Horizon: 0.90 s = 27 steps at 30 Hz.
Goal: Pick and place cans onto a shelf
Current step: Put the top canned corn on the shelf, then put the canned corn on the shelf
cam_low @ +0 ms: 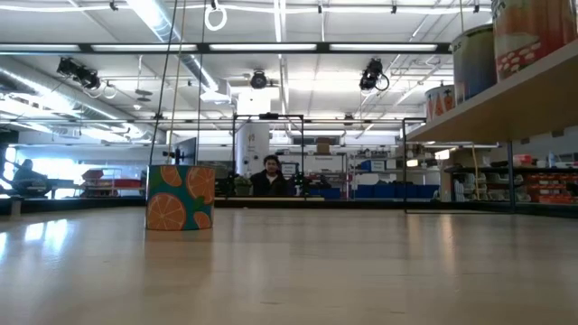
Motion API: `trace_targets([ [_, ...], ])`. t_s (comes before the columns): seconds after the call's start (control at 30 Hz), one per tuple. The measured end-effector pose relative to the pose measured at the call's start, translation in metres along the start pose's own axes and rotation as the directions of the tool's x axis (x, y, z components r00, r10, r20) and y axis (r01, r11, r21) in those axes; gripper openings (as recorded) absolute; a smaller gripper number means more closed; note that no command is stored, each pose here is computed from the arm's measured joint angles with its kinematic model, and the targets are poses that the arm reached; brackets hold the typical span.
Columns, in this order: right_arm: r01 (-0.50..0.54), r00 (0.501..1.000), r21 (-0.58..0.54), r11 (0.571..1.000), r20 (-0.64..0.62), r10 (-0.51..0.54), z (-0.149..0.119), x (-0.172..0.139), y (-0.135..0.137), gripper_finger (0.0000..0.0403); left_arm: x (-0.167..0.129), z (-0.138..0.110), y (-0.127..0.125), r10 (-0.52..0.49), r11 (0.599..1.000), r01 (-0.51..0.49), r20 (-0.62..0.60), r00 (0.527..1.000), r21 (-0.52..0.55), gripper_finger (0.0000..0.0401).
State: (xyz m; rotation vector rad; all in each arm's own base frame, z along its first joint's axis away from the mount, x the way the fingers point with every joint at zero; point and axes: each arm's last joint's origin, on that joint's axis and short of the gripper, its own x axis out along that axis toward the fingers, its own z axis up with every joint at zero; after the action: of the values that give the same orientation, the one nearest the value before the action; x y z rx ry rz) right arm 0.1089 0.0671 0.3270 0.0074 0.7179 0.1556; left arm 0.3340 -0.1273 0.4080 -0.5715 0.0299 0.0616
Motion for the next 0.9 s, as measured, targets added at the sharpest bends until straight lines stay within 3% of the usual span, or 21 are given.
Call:
trace_targets([
  [0.1, -0.012, 0.999, 0.001, 1.000, 0.035, 0.012, 0.007, -0.008, 0.000, 0.0009, -0.005, -0.002, -0.001, -0.037, 0.998, 0.034, -0.074, 0.997, -0.049, 0.0347],
  [0.23, -0.009, 0.991, -0.014, 1.000, 0.136, 0.011, 0.026, -0.031, -0.002, 0.0009, -0.024, -0.005, 0.003, -0.060, 0.973, -0.008, -0.284, 0.957, -0.232, 0.0347],
  [0.3, 0.016, 0.979, -0.013, 1.000, 0.202, -0.013, 0.037, -0.045, -0.004, 0.0009, -0.035, -0.010, 0.005, -0.067, 0.941, -0.080, -0.415, 0.907, -0.329, 0.0347],
  [0.37, 0.066, 0.961, -0.003, 0.998, 0.269, -0.063, 0.047, -0.060, -0.008, 0.0009, -0.046, -0.020, 0.005, -0.088, 0.895, -0.179, -0.555, 0.827, -0.408, 0.0347],
  [0.47, 0.151, 0.908, 0.028, 0.988, 0.391, -0.149, 0.062, -0.079, -0.012, 0.0009, -0.064, -0.041, 0.001, -0.116, 0.839, -0.345, -0.758, 0.642, -0.421, 0.0347],
  [0.63, 0.283, 0.776, 0.092, 0.955, 0.563, -0.284, 0.083, -0.094, -0.014, 0.0009, -0.095, -0.071, -0.005, -0.112, 0.816, -0.519, -0.951, 0.290, -0.255, 0.0347],
  [0.77, 0.363, 0.684, 0.170, 0.916, 0.619, -0.386, 0.099, -0.094, -0.015, 0.0009, -0.122, -0.086, -0.011, -0.091, 0.823, -0.559, -0.995, 0.048, -0.102, 0.0347],
  [0.9, 0.391, 0.640, 0.231, 0.891, 0.627, -0.444, 0.117, -0.076, -0.011, 0.0009, -0.146, -0.107, -0.015, -0.101, 0.847, -0.532, -0.979, -0.177, 0.009, 0.0347],
])
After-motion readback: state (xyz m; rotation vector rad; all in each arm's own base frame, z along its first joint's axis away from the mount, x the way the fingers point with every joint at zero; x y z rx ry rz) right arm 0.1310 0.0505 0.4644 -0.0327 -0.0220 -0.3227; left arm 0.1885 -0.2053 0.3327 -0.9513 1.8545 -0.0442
